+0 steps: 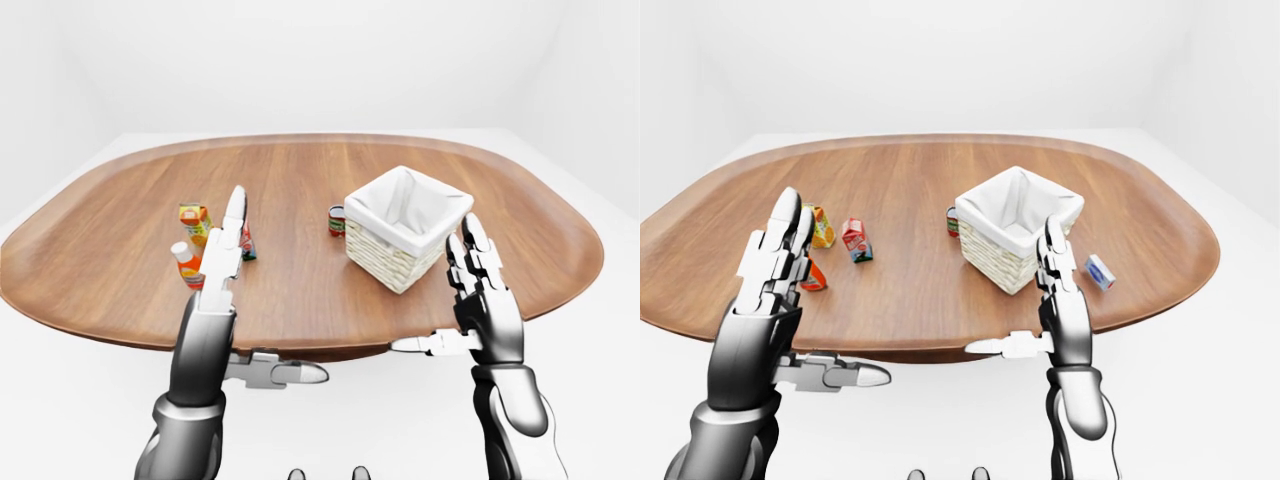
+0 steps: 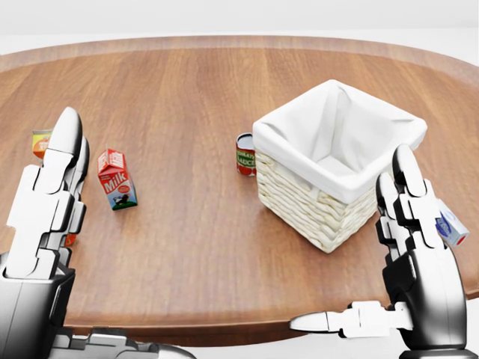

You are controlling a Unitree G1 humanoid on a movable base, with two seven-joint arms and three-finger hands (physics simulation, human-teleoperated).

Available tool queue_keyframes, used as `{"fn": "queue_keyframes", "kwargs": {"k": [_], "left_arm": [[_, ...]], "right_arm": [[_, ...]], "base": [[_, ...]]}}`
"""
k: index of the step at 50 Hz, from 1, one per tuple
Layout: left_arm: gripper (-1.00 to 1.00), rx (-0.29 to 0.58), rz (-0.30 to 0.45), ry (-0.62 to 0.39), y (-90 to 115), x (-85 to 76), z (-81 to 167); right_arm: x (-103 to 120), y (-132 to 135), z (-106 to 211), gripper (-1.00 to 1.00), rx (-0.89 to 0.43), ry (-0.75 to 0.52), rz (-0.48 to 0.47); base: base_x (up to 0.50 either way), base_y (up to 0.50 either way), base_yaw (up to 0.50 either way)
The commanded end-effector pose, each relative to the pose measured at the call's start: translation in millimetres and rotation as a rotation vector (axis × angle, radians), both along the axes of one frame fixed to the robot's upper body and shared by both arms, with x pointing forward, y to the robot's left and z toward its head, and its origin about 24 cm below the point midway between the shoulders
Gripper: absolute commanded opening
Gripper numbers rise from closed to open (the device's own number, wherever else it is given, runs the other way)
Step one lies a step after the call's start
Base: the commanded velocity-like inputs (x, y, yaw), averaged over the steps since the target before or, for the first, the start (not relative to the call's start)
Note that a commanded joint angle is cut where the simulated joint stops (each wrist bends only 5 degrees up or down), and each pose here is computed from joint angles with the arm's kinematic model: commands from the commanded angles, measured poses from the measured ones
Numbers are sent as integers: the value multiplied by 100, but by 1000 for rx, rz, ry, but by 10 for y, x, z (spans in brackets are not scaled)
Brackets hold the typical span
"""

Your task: Pick the milk and place it in the basket.

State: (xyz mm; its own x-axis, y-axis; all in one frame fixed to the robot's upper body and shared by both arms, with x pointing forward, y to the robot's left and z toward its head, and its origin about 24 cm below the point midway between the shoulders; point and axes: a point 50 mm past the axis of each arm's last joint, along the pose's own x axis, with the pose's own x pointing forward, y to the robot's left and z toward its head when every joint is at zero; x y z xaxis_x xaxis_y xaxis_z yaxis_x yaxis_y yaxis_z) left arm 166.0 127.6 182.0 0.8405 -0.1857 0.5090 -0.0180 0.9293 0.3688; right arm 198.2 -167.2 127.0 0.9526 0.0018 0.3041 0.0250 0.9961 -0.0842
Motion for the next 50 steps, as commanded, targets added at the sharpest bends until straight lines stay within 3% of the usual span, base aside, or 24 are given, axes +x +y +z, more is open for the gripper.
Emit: {"fn": "queue_keyframes", "kwargs": {"k": [1, 28, 50], "left_arm": [[100, 4, -9, -6, -23, -24, 12], [100, -10, -12, 30, -41, -131, -41], [100, -1, -3, 66, -47, -15, -136]], "right_arm": [[-41, -17, 30, 100, 5, -12, 0], [-115, 33, -29, 100, 1, 23, 18], [-96, 24, -45, 100, -1, 30, 19]], "base": [[29, 0, 0], [29, 0, 0], [29, 0, 0]]}}
